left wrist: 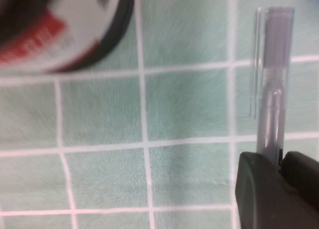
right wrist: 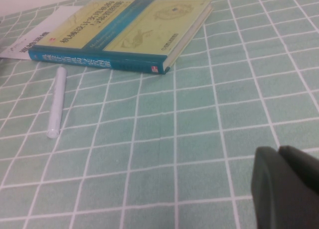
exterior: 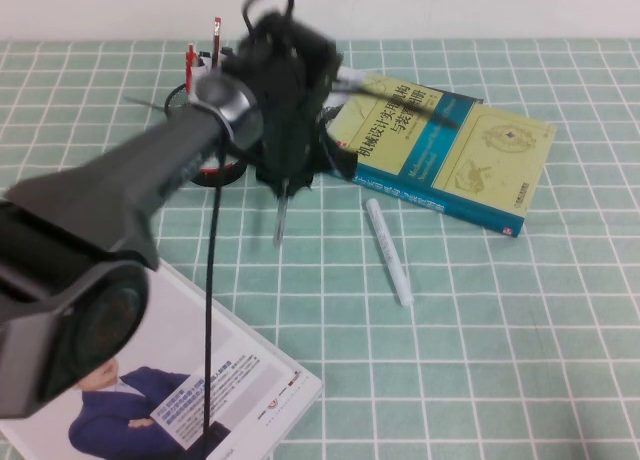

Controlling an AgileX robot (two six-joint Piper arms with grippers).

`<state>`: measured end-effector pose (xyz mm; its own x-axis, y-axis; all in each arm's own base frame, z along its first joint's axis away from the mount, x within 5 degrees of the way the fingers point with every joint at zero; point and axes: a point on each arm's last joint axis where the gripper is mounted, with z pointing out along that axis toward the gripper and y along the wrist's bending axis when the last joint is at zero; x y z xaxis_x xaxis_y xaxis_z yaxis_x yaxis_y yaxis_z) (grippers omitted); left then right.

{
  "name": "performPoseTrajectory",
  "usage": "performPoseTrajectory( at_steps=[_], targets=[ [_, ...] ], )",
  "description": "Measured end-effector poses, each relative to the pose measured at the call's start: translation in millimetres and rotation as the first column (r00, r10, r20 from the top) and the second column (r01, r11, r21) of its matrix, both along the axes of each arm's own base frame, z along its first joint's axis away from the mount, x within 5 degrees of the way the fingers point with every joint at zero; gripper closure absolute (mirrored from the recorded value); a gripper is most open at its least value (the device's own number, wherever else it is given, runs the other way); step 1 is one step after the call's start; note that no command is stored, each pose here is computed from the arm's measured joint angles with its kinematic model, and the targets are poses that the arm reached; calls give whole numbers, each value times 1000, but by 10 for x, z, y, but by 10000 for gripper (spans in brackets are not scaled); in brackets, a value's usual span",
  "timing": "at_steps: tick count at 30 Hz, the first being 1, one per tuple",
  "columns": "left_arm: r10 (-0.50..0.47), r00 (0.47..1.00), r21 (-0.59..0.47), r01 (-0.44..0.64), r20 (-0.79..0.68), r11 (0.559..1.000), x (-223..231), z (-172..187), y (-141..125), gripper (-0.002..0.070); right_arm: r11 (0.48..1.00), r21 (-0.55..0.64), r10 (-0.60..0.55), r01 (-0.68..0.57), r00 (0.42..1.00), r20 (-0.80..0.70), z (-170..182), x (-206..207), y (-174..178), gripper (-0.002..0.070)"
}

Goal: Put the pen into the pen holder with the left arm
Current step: Pick up the pen on the table, then place the pen onto the pen holder

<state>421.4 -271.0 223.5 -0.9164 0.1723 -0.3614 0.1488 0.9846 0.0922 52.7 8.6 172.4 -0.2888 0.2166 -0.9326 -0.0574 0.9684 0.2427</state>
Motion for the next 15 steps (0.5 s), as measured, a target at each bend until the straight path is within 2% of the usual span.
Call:
performPoseTrajectory(
  at_steps=[8, 12, 15],
  targets=[
    [-158, 965, -35, 169, 209, 985, -347, 959, -58, 634, 1000, 0, 0, 0, 1000, 0, 0, 0, 0, 696],
    [-196, 911, -102, 248, 363, 963, -537, 1312, -47, 634, 1000, 0, 0, 0, 1000, 0, 0, 0, 0, 696],
    [-197, 859, -158, 303, 472, 940, -674, 1445, 21, 634, 1000, 0, 0, 0, 1000, 0, 0, 0, 0, 696]
  ],
)
